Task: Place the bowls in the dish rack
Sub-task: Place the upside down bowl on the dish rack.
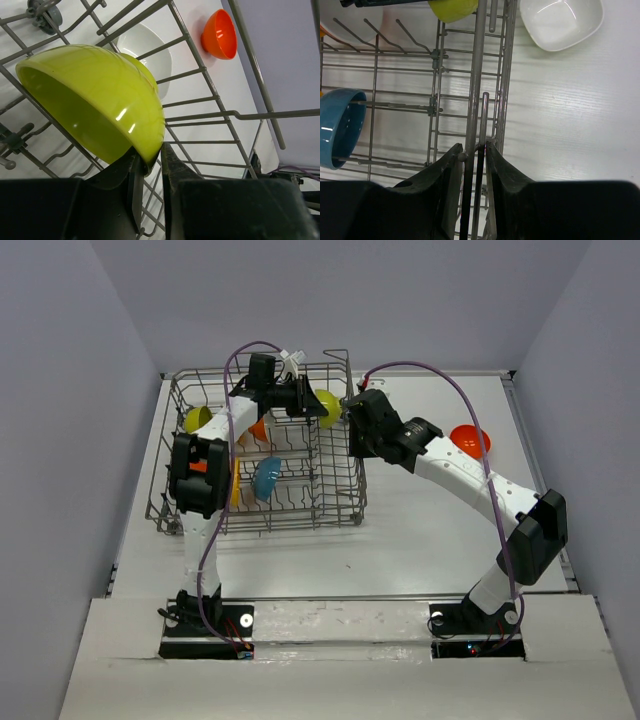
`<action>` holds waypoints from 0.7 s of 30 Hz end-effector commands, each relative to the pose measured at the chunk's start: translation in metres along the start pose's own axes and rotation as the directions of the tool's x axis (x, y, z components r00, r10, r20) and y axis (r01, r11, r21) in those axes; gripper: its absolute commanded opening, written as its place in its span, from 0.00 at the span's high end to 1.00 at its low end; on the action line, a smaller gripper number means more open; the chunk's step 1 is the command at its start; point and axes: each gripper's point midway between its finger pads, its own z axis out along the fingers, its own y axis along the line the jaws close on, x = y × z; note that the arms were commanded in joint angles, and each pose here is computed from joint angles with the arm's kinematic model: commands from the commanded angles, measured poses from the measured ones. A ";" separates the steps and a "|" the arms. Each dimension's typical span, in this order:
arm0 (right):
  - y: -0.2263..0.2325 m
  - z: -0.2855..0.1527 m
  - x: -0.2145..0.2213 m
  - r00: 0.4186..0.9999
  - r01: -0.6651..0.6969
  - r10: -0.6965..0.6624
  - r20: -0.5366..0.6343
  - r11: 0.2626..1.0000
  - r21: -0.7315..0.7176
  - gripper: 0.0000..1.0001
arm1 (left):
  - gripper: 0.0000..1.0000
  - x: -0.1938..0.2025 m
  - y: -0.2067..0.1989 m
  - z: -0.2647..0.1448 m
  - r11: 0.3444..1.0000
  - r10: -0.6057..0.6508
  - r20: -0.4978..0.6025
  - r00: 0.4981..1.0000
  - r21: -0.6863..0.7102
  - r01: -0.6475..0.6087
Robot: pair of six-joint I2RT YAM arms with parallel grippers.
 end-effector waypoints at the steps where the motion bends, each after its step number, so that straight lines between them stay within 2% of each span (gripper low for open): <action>1: 0.004 0.011 0.011 0.999 0.026 -0.025 -0.028 1.000 0.007 0.69 | 0.75 -0.021 0.005 -0.021 0.992 0.040 0.052 0.998 -0.125 -0.033; 21: 0.006 0.014 0.011 0.999 0.030 -0.029 -0.034 1.000 0.003 0.69 | 0.71 -0.017 0.025 -0.029 0.969 0.042 0.045 0.998 -0.245 -0.029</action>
